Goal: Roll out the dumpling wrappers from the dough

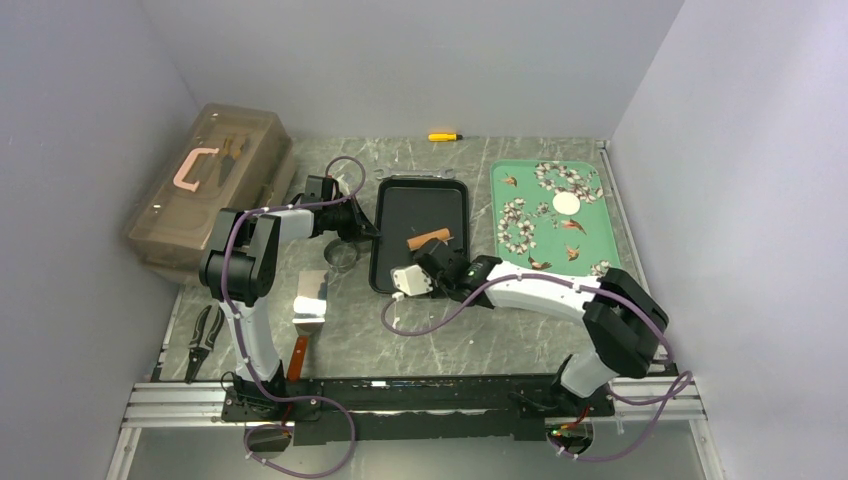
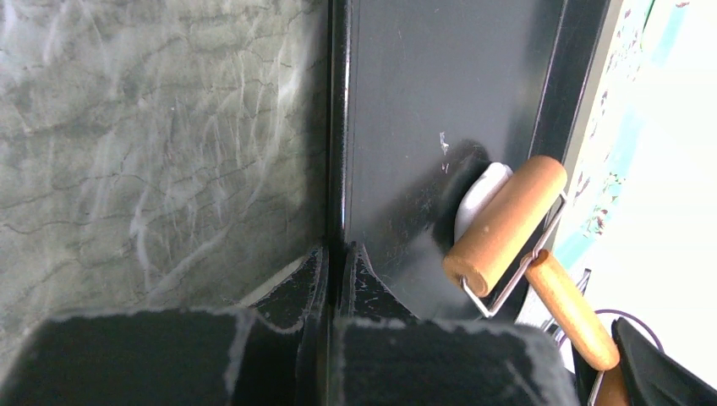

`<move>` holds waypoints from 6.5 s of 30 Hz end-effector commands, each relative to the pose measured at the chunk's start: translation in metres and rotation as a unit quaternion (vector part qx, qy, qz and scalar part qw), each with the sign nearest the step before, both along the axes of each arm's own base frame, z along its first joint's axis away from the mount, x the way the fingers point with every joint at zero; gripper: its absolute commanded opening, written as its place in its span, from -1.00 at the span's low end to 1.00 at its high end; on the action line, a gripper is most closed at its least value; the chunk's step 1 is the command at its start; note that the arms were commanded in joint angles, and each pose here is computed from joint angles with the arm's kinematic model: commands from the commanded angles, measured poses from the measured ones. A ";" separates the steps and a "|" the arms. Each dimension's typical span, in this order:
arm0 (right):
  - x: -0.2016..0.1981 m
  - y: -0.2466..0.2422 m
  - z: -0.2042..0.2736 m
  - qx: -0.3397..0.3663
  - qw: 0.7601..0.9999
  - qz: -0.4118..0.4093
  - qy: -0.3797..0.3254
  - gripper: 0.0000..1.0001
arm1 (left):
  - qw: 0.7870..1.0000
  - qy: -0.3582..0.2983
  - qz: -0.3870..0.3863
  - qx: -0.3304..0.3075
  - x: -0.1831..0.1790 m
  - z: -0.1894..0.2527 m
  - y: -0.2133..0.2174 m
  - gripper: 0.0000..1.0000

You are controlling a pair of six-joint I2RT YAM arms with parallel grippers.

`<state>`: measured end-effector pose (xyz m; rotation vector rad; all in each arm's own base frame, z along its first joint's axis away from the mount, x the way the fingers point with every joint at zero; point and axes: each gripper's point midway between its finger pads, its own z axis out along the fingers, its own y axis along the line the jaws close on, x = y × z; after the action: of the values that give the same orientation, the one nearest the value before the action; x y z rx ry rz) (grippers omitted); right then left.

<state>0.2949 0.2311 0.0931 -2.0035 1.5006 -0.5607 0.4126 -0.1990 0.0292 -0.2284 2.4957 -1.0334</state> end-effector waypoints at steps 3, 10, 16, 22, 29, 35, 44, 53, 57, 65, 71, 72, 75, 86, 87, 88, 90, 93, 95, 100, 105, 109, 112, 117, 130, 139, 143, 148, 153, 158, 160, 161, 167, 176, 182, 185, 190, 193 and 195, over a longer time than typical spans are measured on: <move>-0.062 -0.018 -0.012 -0.041 0.996 0.031 0.078 -1.00 | 0.995 0.062 0.044 0.059 -0.010 -0.044 0.029 -1.00; -0.061 -0.016 -0.018 -0.033 0.996 0.032 0.079 -1.00 | 0.995 0.062 0.045 0.058 -0.010 -0.043 0.029 -1.00; -0.026 -0.004 -0.033 -0.031 0.996 0.030 0.076 -1.00 | 0.995 0.061 0.047 0.057 -0.009 -0.042 0.031 -1.00; -0.022 -0.004 -0.040 -0.040 0.996 0.025 0.082 -1.00 | 0.995 0.061 0.049 0.058 -0.009 -0.042 0.033 -1.00; -0.052 -0.018 -0.017 -0.037 0.997 0.022 0.061 -1.00 | 0.995 0.063 0.050 0.055 -0.008 -0.043 0.032 -1.00; -0.034 -0.001 0.011 0.004 1.000 0.008 0.015 -1.00 | 0.995 0.065 0.050 0.054 -0.009 -0.043 0.032 -1.00; -0.030 -0.008 0.049 -0.013 1.000 0.018 -0.022 -1.00 | 0.996 0.056 0.051 0.057 -0.007 -0.038 0.033 -1.00; -0.062 -0.013 0.036 -0.037 0.998 0.045 0.005 -1.00 | 0.995 0.060 0.050 0.058 -0.009 -0.042 0.033 -1.00; -0.075 -0.027 0.014 -0.105 0.990 0.084 0.035 -1.00 | 0.995 0.059 0.051 0.060 -0.008 -0.041 0.034 -1.00; -0.083 -0.031 -0.019 -0.157 0.977 0.109 0.095 -1.00 | 0.995 0.062 0.052 0.058 -0.007 -0.043 0.034 -1.00; -0.067 -0.031 -0.029 -0.154 0.978 0.094 0.106 -1.00 | 0.995 0.061 0.051 0.058 -0.008 -0.041 0.034 -1.00; -0.068 -0.034 -0.027 -0.159 0.977 0.089 0.108 -1.00 | 0.995 0.061 0.051 0.058 -0.007 -0.041 0.034 -1.00; -0.075 -0.048 -0.014 -0.169 0.977 0.070 0.106 -1.00 | 0.995 0.062 0.052 0.058 -0.008 -0.042 0.035 -1.00; -0.082 -0.059 0.007 -0.218 0.971 0.079 0.061 -1.00 | 0.995 0.064 0.053 0.055 -0.007 -0.042 0.035 -1.00; -0.081 -0.058 0.004 -0.228 0.968 0.085 0.059 -1.00 | 0.995 0.064 0.054 0.055 -0.007 -0.041 0.036 -1.00; -0.078 -0.056 0.000 -0.237 0.966 0.090 0.058 -1.00 | 0.995 0.063 0.054 0.055 -0.007 -0.041 0.036 -1.00; -0.074 -0.048 -0.006 -0.238 0.964 0.101 0.059 -1.00 | 0.995 0.063 0.055 0.055 -0.007 -0.040 0.037 -1.00; -0.064 -0.039 -0.014 -0.234 0.964 0.104 0.069 -1.00 | 0.995 0.065 0.057 0.053 -0.006 -0.041 0.037 -1.00; -0.058 -0.033 -0.017 -0.228 0.965 0.106 0.070 -1.00 | 0.995 0.066 0.056 0.052 -0.007 -0.041 0.037 -1.00; -0.050 -0.019 -0.018 -0.195 0.973 0.104 0.070 -1.00 | 0.995 0.064 0.057 0.050 -0.005 -0.040 0.037 -1.00; -0.031 -0.008 -0.019 -0.183 0.977 0.094 0.060 -1.00 | 0.995 0.060 0.057 0.051 -0.006 -0.040 0.037 -1.00; -0.019 -0.003 -0.024 -0.170 0.980 0.088 0.060 -1.00 | 0.996 0.061 0.054 0.048 -0.005 -0.040 0.036 -1.00; -0.014 -0.002 -0.031 -0.169 0.980 0.087 0.066 -1.00 | 0.996 0.061 0.053 0.048 -0.006 -0.040 0.036 -1.00; -0.012 -0.010 -0.027 -0.180 0.979 0.079 0.056 -1.00 | 0.995 0.060 0.055 0.051 -0.005 -0.039 0.037 -1.00; -0.045 -0.052 -0.002 -0.229 0.970 0.068 0.038 -1.00 | 0.996 0.063 0.050 0.044 -0.005 -0.039 0.035 -1.00; -0.003 -0.022 -0.030 -0.243 0.966 0.082 0.026 -1.00 | 0.996 0.062 0.049 0.043 -0.006 -0.038 0.034 -1.00; -0.014 -0.031 -0.033 -0.254 0.963 0.076 0.035 -1.00 | 0.996 0.064 0.048 0.041 -0.006 -0.038 0.034 -1.00; -0.037 -0.056 -0.017 -0.276 0.959 0.066 0.027 -1.00 | 0.995 0.073 0.048 0.037 -0.007 -0.041 0.034 -1.00; -0.053 -0.062 -0.023 -0.283 0.956 0.067 0.043 -1.00 | 0.996 0.071 0.048 0.038 -0.006 -0.041 0.034 -1.00; -0.031 -0.037 -0.034 -0.261 0.961 0.089 0.033 -1.00 | 0.996 0.073 0.048 0.037 -0.007 -0.041 0.034 -1.00; -0.018 -0.028 -0.038 -0.263 0.960 0.095 0.027 -1.00 | 0.996 0.072 0.048 0.037 -0.006 -0.041 0.034 -1.00; -0.012 -0.024 -0.039 -0.262 0.960 0.097 0.023 -1.00 | 0.995 0.072 0.049 0.038 -0.007 -0.041 0.034 -1.00; -0.023 -0.040 -0.036 -0.272 0.958 0.083 0.031 -1.00 | 0.995 0.073 0.049 0.037 -0.006 -0.042 0.035 -1.00; -0.062 -0.070 -0.034 -0.284 0.955 0.064 0.051 -1.00 | 0.995 0.078 0.049 0.035 -0.007 -0.044 0.034 -1.00; -0.033 -0.042 -0.039 -0.265 0.959 0.088 0.039 -1.00 | 0.995 0.076 0.049 0.036 -0.006 -0.043 0.034 -1.00; -0.016 -0.033 -0.046 -0.262 0.960 0.092 0.036 -1.00 | 0.995 0.078 0.049 0.038 -0.007 -0.044 0.035 -1.00; -0.025 -0.043 -0.050 -0.270 0.958 0.087 0.048 -1.00 | 0.995 0.077 0.052 0.036 -0.005 -0.043 0.036 -1.00; -0.042 -0.056 -0.041 -0.274 0.957 0.078 0.051 -1.00 | 0.995 0.080 0.051 0.037 -0.007 -0.046 0.036 -1.00; -0.054 -0.064 -0.037 -0.275 0.957 0.075 0.053 -1.00 | 0.995 0.081 0.052 0.036 -0.006 -0.046 0.036 -1.00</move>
<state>0.2774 0.1970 0.0588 -2.4261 1.3305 -0.9334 0.4229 -0.1811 0.0288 -0.3051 2.4888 -1.0587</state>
